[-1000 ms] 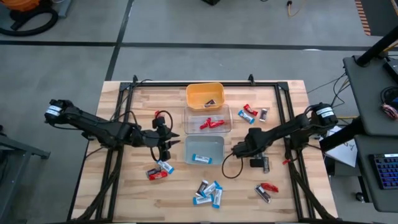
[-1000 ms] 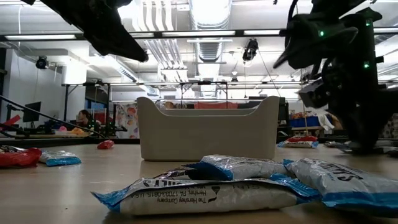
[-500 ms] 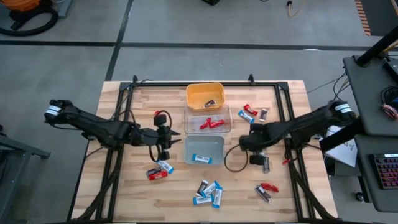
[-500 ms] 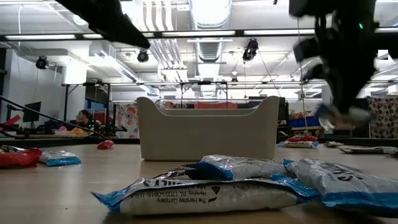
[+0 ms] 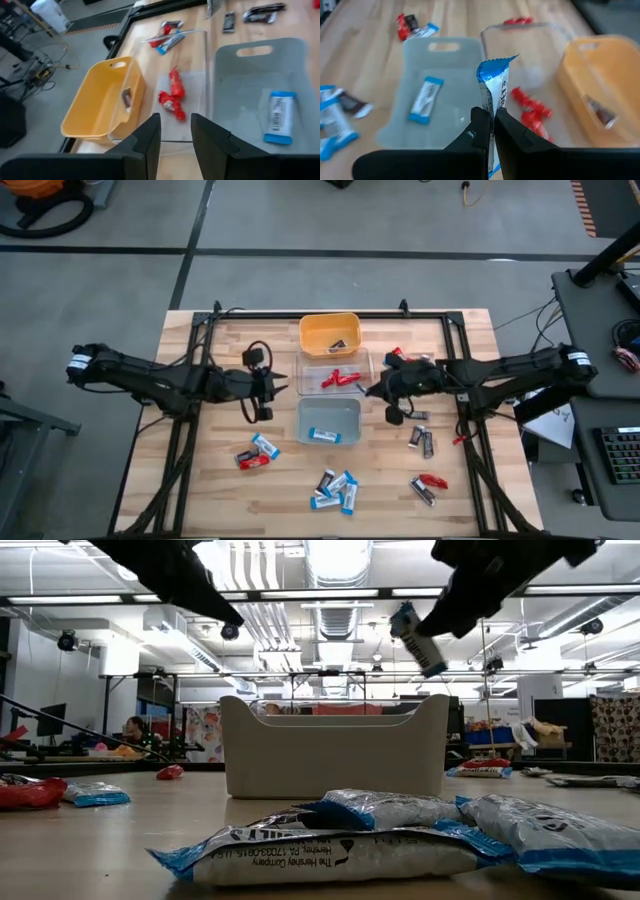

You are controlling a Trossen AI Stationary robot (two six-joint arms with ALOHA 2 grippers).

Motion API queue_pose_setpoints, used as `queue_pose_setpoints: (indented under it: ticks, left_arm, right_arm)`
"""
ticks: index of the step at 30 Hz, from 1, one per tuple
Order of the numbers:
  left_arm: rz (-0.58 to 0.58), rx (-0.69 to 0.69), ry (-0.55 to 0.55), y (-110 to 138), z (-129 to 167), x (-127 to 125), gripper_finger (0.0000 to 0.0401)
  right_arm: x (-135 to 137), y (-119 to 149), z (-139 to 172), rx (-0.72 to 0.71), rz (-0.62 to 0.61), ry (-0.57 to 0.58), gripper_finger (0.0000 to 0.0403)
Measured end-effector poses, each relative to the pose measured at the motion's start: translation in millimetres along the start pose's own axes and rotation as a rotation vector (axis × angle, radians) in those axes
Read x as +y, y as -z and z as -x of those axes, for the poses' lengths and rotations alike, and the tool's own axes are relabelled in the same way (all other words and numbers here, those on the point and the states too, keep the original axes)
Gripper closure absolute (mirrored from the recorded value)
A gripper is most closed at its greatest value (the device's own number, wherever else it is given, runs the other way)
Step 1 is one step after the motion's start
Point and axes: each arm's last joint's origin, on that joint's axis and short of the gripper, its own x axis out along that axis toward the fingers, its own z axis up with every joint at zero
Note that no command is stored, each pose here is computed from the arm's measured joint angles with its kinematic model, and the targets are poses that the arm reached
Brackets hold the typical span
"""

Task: Organize candy in baskets
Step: Put the white chocolate bar into the gray bin

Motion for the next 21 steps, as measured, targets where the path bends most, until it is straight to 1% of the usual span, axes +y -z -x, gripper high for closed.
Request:
queue_pose_setpoints:
  ticks: [3,8,13,17,21]
  left_arm:
    - [0.003,0.01,-0.013,2,-3,13,0.0309]
    - [0.005,0.006,0.029,5,-8,38,0.0309]
    - [0.035,-0.005,0.054,8,-15,56,0.0309]
    - [0.058,-0.018,0.057,10,-18,66,0.0309]
    - [0.068,-0.011,0.044,11,-19,70,0.0309]
  right_arm:
    - [-11,5,-10,-0.063,0.042,0.02,0.0391]
    - [-34,6,-15,-0.199,0.076,-0.042,0.0391]
    - [-53,5,-19,-0.271,0.074,-0.12,0.0391]
    - [-65,8,-26,-0.29,0.057,-0.23,0.0391]
    - [-68,13,-36,-0.288,-0.001,-0.423,0.0391]
